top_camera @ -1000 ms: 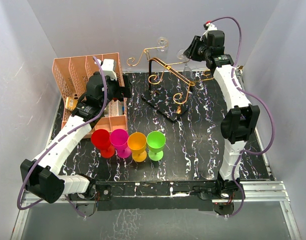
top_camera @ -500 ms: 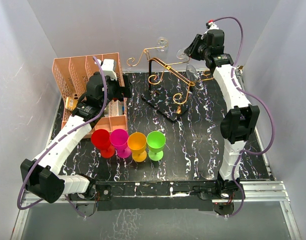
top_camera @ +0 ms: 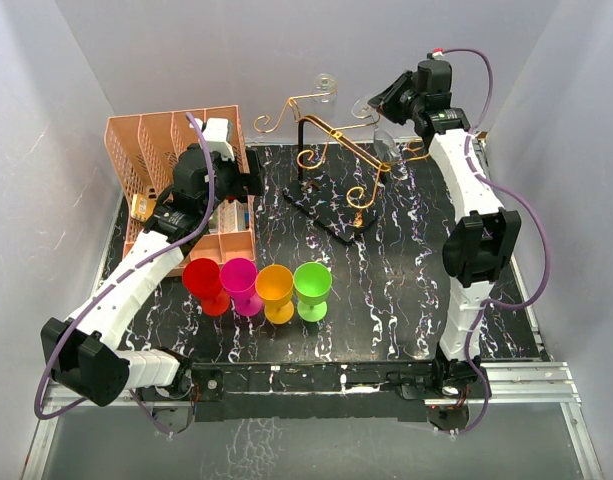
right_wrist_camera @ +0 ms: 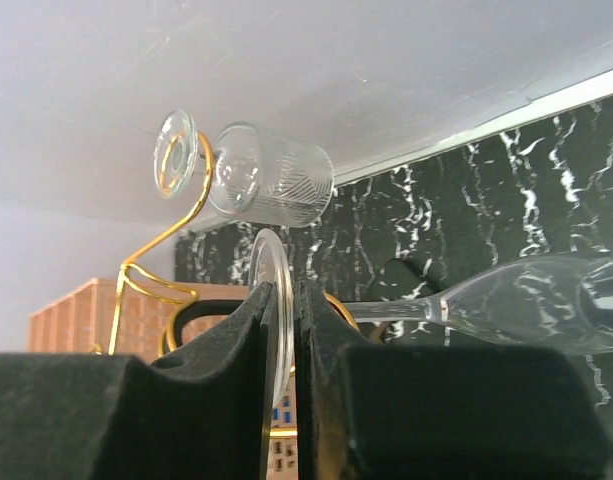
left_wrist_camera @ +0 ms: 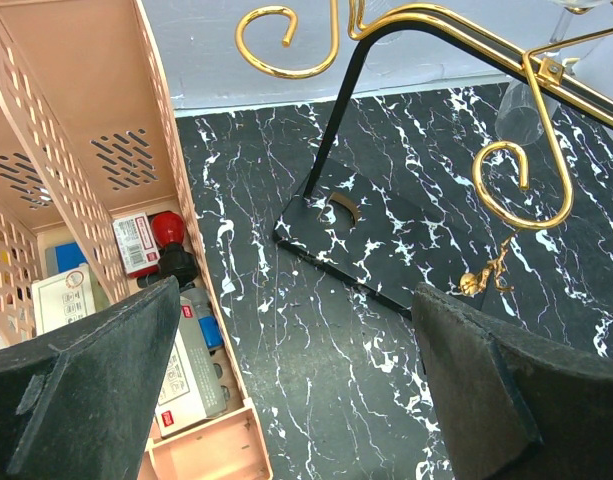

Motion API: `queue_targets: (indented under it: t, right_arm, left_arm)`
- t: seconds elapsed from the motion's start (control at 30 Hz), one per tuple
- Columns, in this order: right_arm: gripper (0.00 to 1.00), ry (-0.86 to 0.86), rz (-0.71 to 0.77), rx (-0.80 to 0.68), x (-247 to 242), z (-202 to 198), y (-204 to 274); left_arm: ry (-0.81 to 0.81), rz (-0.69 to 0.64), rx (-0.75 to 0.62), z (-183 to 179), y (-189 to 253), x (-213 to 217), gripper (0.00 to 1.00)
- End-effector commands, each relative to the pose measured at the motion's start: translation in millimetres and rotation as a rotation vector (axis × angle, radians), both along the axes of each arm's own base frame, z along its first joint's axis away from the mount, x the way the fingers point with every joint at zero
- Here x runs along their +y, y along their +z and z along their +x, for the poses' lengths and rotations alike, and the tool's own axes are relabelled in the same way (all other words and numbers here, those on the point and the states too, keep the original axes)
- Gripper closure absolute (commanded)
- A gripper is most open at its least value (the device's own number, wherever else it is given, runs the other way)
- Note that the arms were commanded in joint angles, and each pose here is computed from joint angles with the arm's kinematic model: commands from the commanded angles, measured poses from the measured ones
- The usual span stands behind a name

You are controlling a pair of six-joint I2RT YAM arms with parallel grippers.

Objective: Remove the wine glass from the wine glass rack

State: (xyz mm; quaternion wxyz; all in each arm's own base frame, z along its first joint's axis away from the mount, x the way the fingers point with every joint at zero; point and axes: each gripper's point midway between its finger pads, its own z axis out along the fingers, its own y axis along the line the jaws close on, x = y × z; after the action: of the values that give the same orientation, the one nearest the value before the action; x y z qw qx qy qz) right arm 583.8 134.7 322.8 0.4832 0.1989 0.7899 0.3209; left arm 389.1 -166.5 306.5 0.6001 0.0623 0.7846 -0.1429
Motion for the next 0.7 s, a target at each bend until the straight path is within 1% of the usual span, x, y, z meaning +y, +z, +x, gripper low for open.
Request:
queue_targets:
  t: [0.0,0.2,0.4,0.5,0.67]
  right_arm:
    - [0.92,-0.018,0.182,-0.096,-4.2,-0.5,49.2]
    - [0.92,0.007,0.298,-0.090,-7.6,-3.6,51.4]
    - [0.92,0.054,0.423,-0.108,-12.5,-15.6,57.3]
    - [0.92,0.059,0.454,-0.106,-16.0,-18.1,60.4]
    - [0.92,0.059,0.459,-0.109,-18.2,-22.8,64.7]
  left_arm:
    - [0.010,-0.010,-0.022,-0.5,8.8,1.5,0.03]
    - [0.017,-0.006,-0.026,-0.7,10.3,3.2,0.03]
    - [0.020,-0.006,-0.019,0.5,8.0,2.9,0.03]
    - [0.020,-0.006,-0.018,0.4,7.8,2.9,0.03]
    - [0.020,-0.006,-0.016,0.9,7.7,3.0,0.03]
